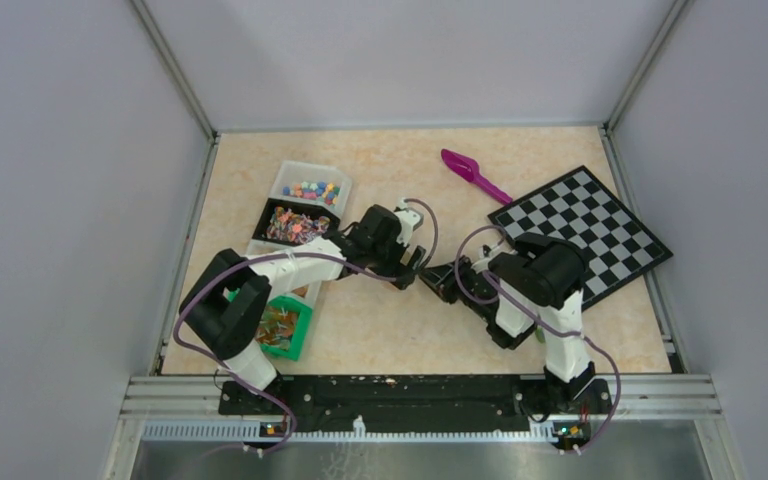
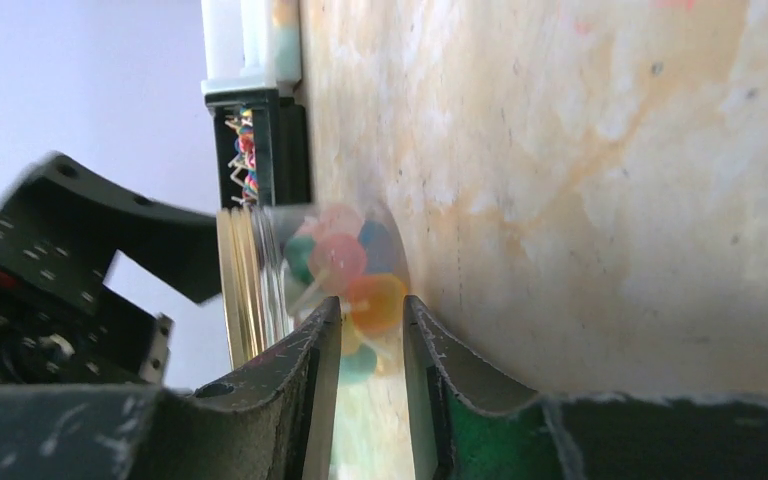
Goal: Pack the candies
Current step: Screw the bottle lid onto the packing bottle.
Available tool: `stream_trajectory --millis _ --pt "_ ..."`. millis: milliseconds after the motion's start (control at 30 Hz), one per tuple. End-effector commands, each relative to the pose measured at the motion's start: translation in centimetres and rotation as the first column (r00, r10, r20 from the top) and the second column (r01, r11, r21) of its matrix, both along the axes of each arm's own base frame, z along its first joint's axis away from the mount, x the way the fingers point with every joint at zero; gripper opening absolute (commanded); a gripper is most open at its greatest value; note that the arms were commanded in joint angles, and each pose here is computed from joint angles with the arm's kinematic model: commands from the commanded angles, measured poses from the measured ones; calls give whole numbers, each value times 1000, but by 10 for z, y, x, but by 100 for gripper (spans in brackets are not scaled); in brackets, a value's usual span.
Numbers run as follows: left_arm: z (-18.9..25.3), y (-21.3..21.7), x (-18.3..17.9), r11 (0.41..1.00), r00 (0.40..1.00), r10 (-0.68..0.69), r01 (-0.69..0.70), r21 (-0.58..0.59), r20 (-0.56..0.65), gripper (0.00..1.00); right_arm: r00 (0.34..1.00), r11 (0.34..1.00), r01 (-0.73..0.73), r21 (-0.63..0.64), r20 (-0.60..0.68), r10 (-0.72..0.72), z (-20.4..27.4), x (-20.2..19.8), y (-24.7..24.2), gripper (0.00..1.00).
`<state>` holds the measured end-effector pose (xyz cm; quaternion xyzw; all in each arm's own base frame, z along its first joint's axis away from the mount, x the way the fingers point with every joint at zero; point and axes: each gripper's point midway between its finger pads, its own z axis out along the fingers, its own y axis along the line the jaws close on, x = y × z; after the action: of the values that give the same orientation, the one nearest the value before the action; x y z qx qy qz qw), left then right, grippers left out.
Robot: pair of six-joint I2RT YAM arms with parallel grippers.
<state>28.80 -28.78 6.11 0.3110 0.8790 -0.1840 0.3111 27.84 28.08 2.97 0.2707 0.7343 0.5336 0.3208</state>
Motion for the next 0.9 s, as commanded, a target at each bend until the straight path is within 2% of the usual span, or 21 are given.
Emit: stream_trajectory --millis 0,267,433,633,767,867 --pt "-30 21 -46 994 982 -40 58 96 -183 99 985 998 37 48 166 -45 35 20 -5 29" --pt "18 -2 -17 999 996 -37 39 23 -86 99 971 999 49 4 233 -48 53 19 -17 29" --pt "49 -13 -6 999 999 -43 42 -31 -29 99 961 997 32 -76 276 -9 63 17 -17 42" --pt "65 -2 0 1000 1000 -16 16 -14 21 99 957 976 33 -215 287 31 74 19 -21 56" --pt "75 17 8 997 996 78 -77 -10 52 99 948 957 33 -287 314 61 91 19 -23 56" --pt "90 31 12 987 987 151 -147 -71 55 99 937 937 21 -349 335 103 102 17 -24 50"
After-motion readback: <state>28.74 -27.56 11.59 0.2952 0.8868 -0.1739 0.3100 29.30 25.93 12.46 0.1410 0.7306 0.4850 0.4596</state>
